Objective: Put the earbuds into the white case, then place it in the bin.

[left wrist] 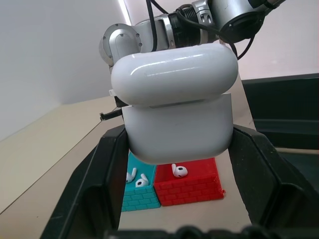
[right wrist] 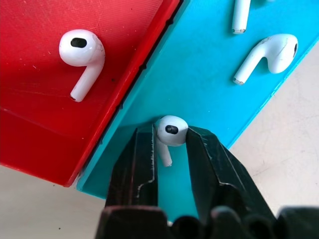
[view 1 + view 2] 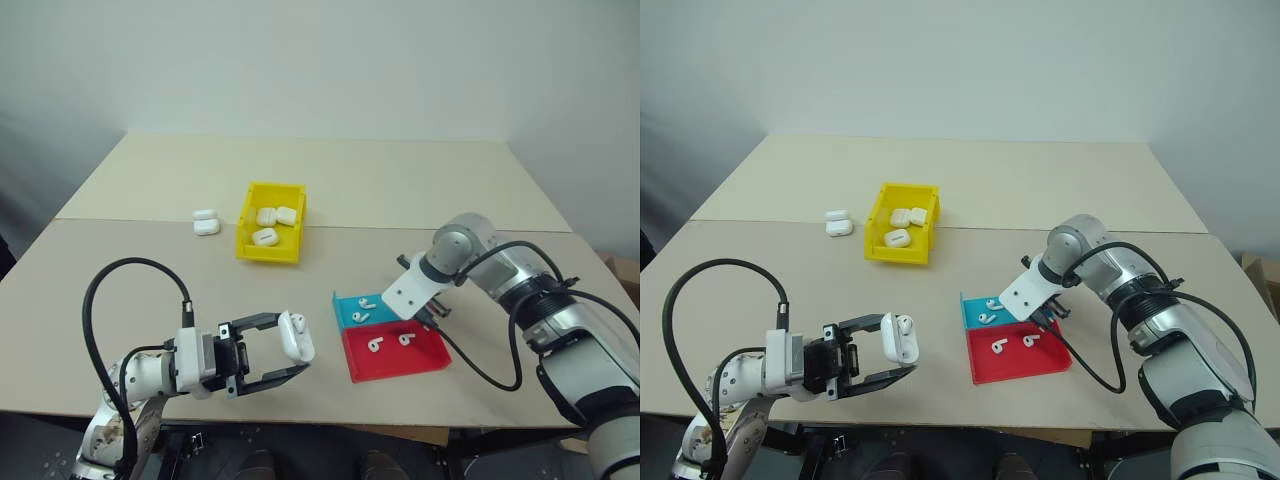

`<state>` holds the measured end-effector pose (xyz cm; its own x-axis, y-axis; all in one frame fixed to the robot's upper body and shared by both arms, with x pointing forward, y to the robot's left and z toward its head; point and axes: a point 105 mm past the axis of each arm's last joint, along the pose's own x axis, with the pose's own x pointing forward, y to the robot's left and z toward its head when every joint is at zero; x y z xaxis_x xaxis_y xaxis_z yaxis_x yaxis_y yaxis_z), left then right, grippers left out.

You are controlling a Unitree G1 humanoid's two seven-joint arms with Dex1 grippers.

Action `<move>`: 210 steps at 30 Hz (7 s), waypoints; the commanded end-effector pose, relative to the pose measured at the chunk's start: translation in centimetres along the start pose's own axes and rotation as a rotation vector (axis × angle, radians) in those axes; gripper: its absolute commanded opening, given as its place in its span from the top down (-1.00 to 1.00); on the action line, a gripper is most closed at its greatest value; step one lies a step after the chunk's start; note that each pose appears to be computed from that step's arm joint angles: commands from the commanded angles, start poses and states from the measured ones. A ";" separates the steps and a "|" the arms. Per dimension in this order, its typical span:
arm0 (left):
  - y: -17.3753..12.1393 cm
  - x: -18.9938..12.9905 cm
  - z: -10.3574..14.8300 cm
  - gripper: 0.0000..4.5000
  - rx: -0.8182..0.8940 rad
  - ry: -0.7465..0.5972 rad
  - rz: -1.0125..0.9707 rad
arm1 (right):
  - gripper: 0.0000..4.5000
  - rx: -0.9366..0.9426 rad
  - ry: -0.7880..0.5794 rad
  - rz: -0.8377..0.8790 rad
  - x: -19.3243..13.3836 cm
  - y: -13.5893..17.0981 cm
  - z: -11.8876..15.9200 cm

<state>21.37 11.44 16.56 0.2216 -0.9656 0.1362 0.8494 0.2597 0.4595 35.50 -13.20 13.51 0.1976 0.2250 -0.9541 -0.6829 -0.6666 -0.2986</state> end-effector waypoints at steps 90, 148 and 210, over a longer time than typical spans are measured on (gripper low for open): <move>4.6 8.8 7.0 -0.22 0.017 -0.376 -0.100 | 0.00 0.754 -1.349 -0.723 -17.7 3.1 14.8; 5.9 11.3 3.9 -0.22 0.099 -0.290 -0.093 | 0.98 0.478 -0.860 -0.509 -16.7 -6.1 15.7; 16.7 4.6 1.9 -0.22 0.225 0.086 0.627 | 0.98 0.785 -0.876 -1.175 -18.1 2.3 5.5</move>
<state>34.62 10.50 25.51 0.6311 -0.6810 0.3714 0.5075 0.7246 0.4663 27.01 -14.65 28.85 0.5698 0.8170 0.0883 -0.7310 0.5530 -0.3999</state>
